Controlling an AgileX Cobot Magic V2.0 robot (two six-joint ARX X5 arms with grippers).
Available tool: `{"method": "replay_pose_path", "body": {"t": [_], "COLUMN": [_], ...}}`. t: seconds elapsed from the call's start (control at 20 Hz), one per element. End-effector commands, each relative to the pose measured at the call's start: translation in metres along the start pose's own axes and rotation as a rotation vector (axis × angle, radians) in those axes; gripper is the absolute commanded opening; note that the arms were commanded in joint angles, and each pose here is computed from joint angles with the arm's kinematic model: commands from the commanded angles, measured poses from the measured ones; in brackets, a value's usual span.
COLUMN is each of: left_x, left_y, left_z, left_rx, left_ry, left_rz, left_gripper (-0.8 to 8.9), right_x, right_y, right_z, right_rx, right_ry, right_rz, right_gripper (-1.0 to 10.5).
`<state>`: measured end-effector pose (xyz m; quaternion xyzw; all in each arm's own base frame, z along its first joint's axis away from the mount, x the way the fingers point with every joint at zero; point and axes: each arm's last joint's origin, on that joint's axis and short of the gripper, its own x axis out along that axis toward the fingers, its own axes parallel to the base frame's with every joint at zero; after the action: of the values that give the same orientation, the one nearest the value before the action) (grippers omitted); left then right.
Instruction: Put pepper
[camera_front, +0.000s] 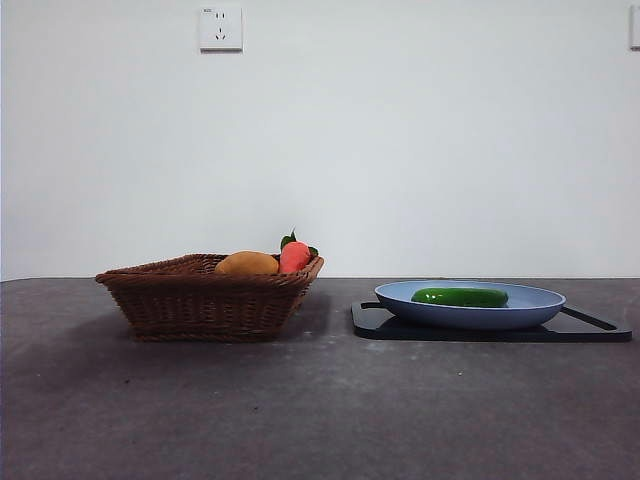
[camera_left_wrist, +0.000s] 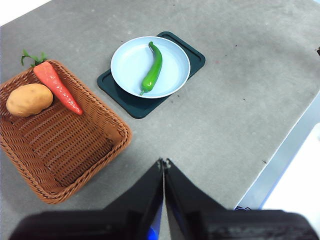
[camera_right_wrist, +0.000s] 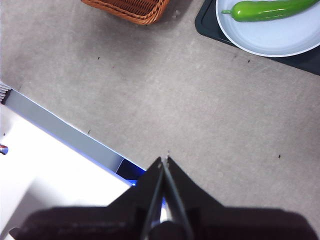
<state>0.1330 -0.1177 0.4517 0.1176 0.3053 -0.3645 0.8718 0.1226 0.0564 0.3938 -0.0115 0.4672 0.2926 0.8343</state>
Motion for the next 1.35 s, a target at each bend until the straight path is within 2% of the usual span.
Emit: {"method": "replay_pose_path", "body": {"t": [0.05,0.5,0.7,1.0,1.15,1.35], "left_x": [-0.002,-0.002,-0.005,-0.059,-0.077,-0.069], "left_y": [-0.001,-0.001,0.004,0.035,0.044,0.051], "left_z": [0.005,0.012,0.016,0.026,0.001,-0.061], "left_rx": [0.016,0.022,0.055,0.098,0.117,0.128], "left_ry": [-0.024,-0.094,-0.142,-0.577,-0.746,-0.866], "left_rz": [-0.007,-0.014,0.042,0.229,0.353,0.577], "left_gripper": [0.06,0.06,0.06,0.06,0.06,0.06], "right_x": [-0.002,-0.003,-0.003,-0.003,-0.003,-0.003], "right_y": [0.001,0.001,0.001,0.001,0.001,0.001], "right_z": [0.002,0.002,0.002,0.001,0.001,0.001], "right_rx": [0.012,0.013,0.013,0.013,0.013,0.013], "right_ry": [0.003,0.003,0.003,0.003,0.003,0.003], "right_rz": [0.0,-0.001,-0.002,-0.001,-0.001,-0.001], "right_gripper": [0.0,0.0,0.0,0.0,0.0,0.0]}}
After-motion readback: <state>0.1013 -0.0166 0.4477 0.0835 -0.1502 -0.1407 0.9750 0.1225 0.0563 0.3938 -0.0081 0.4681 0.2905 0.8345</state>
